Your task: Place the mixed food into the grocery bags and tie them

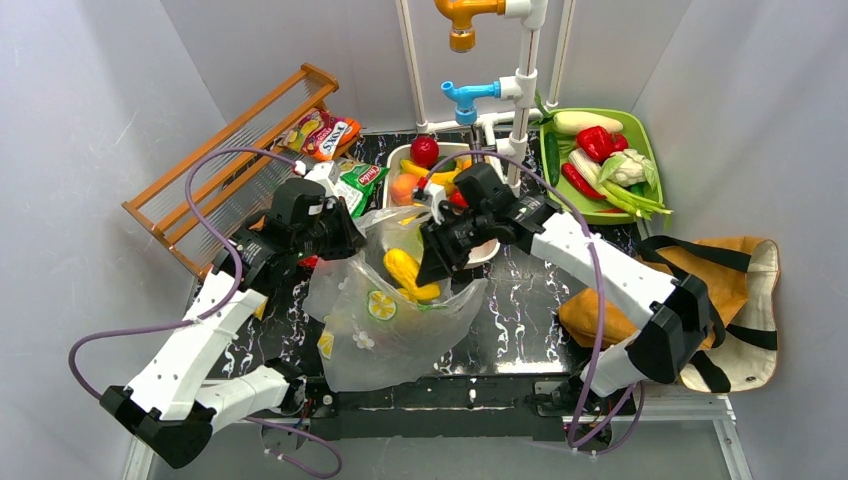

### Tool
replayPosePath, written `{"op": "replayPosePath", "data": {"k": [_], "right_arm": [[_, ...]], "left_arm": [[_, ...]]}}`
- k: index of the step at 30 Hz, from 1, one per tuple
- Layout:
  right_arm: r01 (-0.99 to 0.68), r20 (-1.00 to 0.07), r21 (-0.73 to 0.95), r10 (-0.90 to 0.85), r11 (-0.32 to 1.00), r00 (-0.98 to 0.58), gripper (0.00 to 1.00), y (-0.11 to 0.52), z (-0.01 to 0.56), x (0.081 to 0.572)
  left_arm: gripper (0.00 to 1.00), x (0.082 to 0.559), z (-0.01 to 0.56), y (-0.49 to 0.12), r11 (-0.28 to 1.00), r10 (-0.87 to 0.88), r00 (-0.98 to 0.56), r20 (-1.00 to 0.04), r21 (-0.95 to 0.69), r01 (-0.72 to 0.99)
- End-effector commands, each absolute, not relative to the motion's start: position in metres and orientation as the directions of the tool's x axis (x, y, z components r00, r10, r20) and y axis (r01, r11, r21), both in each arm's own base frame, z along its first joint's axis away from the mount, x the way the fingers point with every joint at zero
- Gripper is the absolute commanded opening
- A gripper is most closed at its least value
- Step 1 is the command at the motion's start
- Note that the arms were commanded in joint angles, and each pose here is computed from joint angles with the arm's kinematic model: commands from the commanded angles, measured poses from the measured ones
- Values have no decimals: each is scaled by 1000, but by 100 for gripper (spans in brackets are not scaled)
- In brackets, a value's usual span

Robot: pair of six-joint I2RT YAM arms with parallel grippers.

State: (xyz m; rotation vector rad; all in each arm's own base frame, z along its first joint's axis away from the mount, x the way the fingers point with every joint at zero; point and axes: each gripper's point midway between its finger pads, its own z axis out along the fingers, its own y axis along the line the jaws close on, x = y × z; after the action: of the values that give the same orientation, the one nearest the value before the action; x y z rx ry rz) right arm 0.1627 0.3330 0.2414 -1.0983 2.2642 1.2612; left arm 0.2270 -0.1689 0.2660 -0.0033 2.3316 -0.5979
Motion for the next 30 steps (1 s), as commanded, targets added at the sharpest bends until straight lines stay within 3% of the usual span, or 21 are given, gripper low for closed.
{"op": "replayPosePath", "data": {"k": [1,4,6,10,18,30], "right_arm": [[-808,-664,574,-503,133,-554,23,353,263,140],[-807,-661,587,-536,68,-526,37,360,263,127],[-810,-643,580,-563,85,-519,61,363,259,125],[-820,-620,560,-598,115,-508,73,365,254,123],[-845,-627,503,-596,181,-501,82,361,254,133],[-804,-637,287,-523,521,-566,87,303,285,185]], "left_arm": [[0,224,267,-159,900,-190,-729,-658,-413,138],[0,222,264,-158,901,-192,-732,-653,-413,132],[0,222,263,-158,901,-195,-733,-651,-415,128],[0,221,262,-158,900,-197,-736,-648,-416,125],[0,222,262,-158,901,-200,-733,-651,-415,123],[0,219,258,-155,902,-211,-733,-647,-418,108]]}}
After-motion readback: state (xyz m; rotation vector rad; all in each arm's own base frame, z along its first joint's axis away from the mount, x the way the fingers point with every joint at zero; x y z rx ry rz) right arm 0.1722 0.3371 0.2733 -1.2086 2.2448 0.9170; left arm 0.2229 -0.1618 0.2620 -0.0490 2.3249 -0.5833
